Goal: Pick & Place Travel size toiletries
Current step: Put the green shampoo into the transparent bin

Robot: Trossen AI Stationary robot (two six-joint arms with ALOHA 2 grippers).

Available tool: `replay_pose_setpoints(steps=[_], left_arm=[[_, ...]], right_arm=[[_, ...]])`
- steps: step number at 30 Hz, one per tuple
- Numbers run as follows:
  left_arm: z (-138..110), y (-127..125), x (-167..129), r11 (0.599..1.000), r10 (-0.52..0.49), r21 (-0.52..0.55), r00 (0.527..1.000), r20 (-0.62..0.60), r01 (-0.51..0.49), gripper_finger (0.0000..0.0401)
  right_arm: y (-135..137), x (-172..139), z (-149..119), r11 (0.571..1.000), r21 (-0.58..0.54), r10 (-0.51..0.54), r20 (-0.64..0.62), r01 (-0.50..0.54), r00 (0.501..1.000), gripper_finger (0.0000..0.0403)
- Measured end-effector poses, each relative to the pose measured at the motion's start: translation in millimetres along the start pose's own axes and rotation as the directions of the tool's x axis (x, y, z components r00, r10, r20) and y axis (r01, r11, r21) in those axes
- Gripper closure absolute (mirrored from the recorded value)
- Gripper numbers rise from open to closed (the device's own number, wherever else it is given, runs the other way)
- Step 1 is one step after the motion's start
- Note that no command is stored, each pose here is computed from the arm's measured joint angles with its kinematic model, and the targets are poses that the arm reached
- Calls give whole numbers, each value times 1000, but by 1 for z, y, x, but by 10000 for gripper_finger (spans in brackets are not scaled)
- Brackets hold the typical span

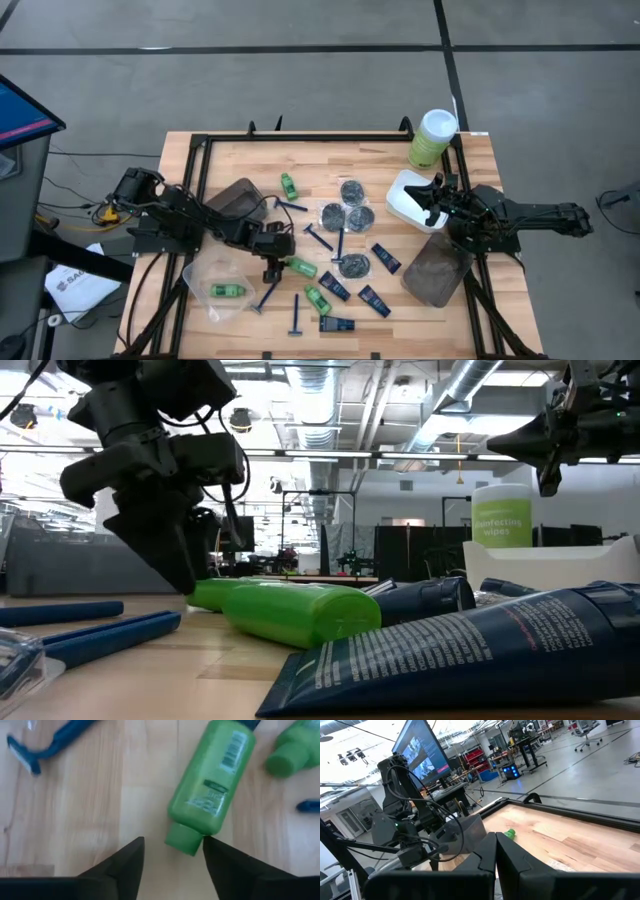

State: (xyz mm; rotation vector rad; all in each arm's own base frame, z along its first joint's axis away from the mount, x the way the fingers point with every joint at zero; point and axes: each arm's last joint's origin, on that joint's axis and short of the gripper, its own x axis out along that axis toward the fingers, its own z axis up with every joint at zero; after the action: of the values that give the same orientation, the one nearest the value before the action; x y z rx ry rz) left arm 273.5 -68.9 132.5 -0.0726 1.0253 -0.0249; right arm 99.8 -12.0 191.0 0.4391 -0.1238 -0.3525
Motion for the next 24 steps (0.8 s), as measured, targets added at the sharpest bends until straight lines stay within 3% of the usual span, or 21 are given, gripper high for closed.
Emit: replay_pose_setpoints(steps=[11,14,18,24], left_arm=[[-6,-2,3,998,-67,10,998,10,67,266],[-4,-2,3,997,-45,60,998,41,42,267],[-2,-1,3,994,-23,109,998,62,16,239],[-1,0,3,990,-20,139,997,77,9,162]], right_arm=[[0,0,0,1000,0,0,0,0,1000,403],[0,0,0,1000,0,0,0,0,1000,403],[0,0,0,1000,0,0,0,0,1000,403],[0,0,0,1000,0,0,0,0,1000,403]])
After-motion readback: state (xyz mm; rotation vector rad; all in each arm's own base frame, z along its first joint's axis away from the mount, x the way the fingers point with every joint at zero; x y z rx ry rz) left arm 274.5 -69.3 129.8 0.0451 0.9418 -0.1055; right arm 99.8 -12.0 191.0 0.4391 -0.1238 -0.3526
